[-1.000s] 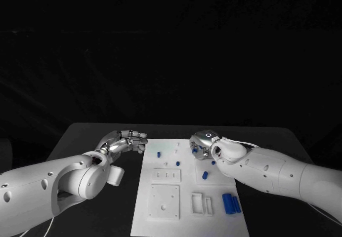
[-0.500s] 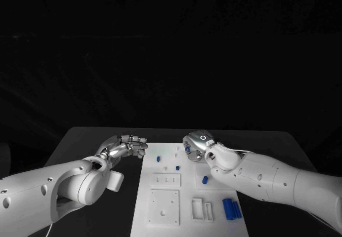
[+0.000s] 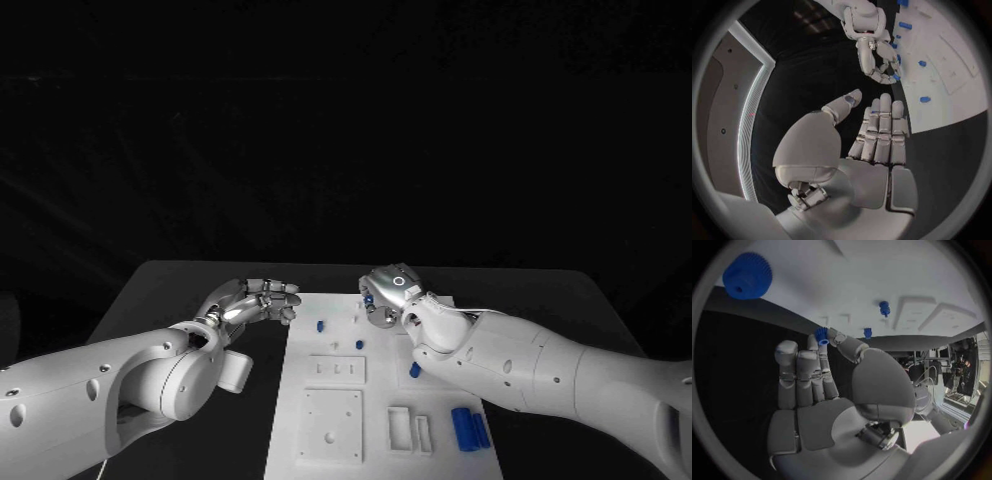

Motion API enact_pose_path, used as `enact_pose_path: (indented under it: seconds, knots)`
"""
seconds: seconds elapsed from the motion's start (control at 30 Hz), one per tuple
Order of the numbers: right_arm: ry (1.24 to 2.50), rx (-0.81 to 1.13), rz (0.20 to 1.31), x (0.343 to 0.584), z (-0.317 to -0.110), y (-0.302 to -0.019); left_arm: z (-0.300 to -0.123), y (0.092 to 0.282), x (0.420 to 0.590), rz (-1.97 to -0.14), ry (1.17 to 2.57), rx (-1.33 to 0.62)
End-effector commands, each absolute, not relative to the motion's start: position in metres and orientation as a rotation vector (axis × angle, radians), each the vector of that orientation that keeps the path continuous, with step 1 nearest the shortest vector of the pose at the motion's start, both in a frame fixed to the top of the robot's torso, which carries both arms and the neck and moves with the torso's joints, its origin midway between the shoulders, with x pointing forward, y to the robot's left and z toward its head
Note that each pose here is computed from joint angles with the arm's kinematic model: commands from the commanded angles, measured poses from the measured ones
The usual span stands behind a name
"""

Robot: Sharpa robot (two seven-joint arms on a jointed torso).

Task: Assemble the parts on the task board

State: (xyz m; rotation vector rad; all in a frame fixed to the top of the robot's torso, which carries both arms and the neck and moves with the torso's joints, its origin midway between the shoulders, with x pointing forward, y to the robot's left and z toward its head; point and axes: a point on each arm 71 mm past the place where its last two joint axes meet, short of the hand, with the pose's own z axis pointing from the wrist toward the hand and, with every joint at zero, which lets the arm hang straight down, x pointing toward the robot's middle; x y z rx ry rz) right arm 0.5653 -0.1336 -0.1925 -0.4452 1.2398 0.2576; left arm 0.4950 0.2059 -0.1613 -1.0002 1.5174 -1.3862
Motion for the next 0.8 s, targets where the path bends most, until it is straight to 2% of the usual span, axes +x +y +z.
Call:
enact_pose_path:
  seconds: [0.03, 0.43, 0.8]
  knots:
    - [1.216, -0.455, 0.242, 0.5658, -0.1914, -0.1316, -0.1598, 0.2036, 0.4954, -1.402, 1.519, -0.986]
    - [1.223, -0.448, 0.235, 0.5721, -0.1924, -0.1294, -0.1543, 0.2044, 0.4956, -1.401, 1.513, -0.962]
    - [1.221, -0.443, 0.260, 0.5682, -0.1912, -0.1250, -0.1536, 0.2055, 0.4968, -1.395, 1.509, -0.963]
